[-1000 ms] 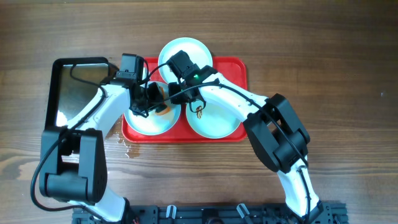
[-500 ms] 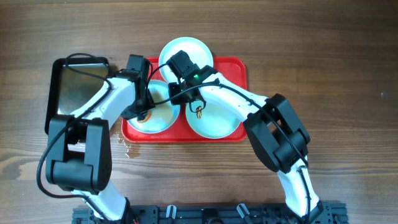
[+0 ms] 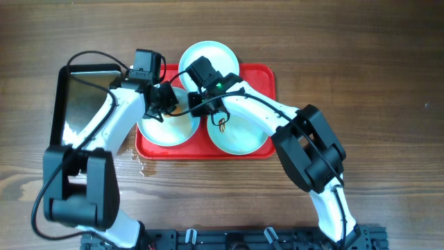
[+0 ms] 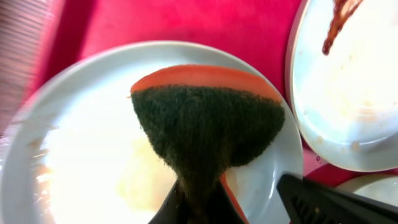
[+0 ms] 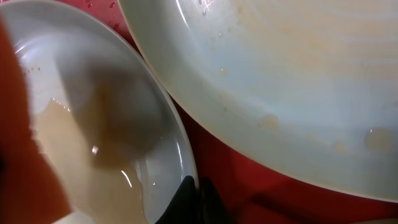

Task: Clean dirty plates on tray and stack at the side
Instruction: 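Hold the plate with the right gripper and scrub it with the sponge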

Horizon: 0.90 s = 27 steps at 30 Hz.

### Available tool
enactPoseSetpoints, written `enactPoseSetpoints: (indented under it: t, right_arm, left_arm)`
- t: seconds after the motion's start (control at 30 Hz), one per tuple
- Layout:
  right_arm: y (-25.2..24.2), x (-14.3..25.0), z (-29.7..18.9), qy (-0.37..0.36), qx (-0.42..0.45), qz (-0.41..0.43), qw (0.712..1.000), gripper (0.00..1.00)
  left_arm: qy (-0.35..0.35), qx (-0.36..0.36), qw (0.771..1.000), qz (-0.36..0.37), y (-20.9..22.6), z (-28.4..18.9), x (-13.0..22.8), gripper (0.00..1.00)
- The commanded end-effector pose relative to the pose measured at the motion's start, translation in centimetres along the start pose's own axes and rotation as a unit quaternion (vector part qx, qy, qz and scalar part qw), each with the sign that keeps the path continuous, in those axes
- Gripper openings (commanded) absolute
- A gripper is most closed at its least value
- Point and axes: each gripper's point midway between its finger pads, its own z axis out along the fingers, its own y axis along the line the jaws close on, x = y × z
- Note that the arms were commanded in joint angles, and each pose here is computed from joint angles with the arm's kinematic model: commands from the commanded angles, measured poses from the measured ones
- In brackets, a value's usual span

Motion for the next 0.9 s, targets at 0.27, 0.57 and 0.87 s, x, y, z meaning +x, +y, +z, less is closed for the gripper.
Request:
enactPoseSetpoints:
  t: [0.27,0.57,0.87]
  right_arm:
    - [-0.7,0.9,1.0,0.015,0.009,0.010,1.000,0.04]
    - [-1.1,0.8,0.9,0.016,0.011,0.014,1.000,0.04]
    - [-1.2,0.8,0.9,0.018,0.010,0.022,1.000,0.04]
  left_arm:
    - [0.017,-0.111,0.994,0.007,4.4,5.6,0.7,0.04]
    - [-0.011,-0.275,0.961,-0.011,11.1,2.2,0.2,0.04]
    - [0.022,-0.020,0.999,-0.015,1.5,-0.1,0.8,0.04]
